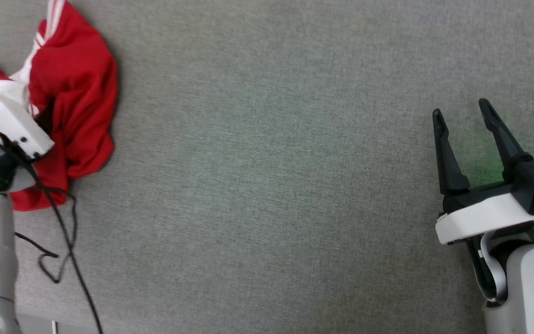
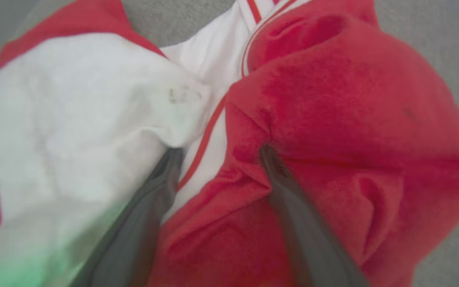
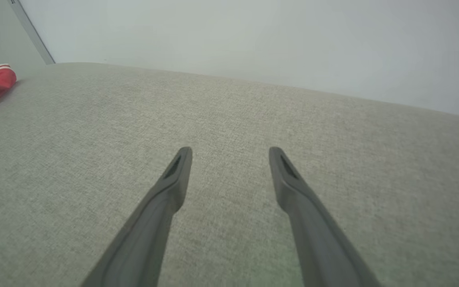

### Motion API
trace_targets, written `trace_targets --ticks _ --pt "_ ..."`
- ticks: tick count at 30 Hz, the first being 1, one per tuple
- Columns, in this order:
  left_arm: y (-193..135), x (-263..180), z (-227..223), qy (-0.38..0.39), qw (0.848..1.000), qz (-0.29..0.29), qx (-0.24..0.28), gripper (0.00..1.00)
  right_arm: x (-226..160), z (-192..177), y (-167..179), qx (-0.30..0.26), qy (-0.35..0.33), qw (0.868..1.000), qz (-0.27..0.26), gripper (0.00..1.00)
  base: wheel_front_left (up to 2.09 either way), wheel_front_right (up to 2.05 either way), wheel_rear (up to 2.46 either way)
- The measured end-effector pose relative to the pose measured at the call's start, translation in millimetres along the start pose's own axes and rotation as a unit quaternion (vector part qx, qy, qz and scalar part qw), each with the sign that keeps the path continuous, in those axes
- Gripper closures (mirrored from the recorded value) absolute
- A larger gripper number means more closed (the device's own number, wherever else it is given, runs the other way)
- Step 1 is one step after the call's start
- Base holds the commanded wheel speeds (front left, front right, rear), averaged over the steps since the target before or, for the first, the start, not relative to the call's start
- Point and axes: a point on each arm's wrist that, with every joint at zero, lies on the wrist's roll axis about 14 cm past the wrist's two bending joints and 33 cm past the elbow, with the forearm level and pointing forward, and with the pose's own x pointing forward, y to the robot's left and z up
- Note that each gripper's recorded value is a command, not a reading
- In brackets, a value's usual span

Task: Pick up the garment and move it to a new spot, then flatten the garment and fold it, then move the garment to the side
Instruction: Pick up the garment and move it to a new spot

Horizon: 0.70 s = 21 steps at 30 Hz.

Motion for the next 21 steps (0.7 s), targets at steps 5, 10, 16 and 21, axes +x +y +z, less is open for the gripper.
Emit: trace_targets --ticks 5,10,16,21 --pt "2 14 -14 0.067 0.997 0.012 0.017 0.00 2 -13 -8 0.001 0.011 1.000 -0.008 0.00 0.00 0.00 0.00" --pt "2 12 -13 0.070 0.997 0.014 0.021 1.00 3 -7 -8 0.000 0.004 1.000 -0.008 0.00 0.00 0.00 0.00" --pt "9 -2 4 -0.014 0.998 0.040 0.038 1.00 -1 13 -8 -0.005 -0.018 1.000 -0.011 0.00 0.00 0.00 0.00" --pt "7 -33 43 -0.135 0.989 0.030 0.046 1.00 -15 29 -3 -0.009 -0.032 0.999 -0.011 0.00 0.00 0.00 0.00"
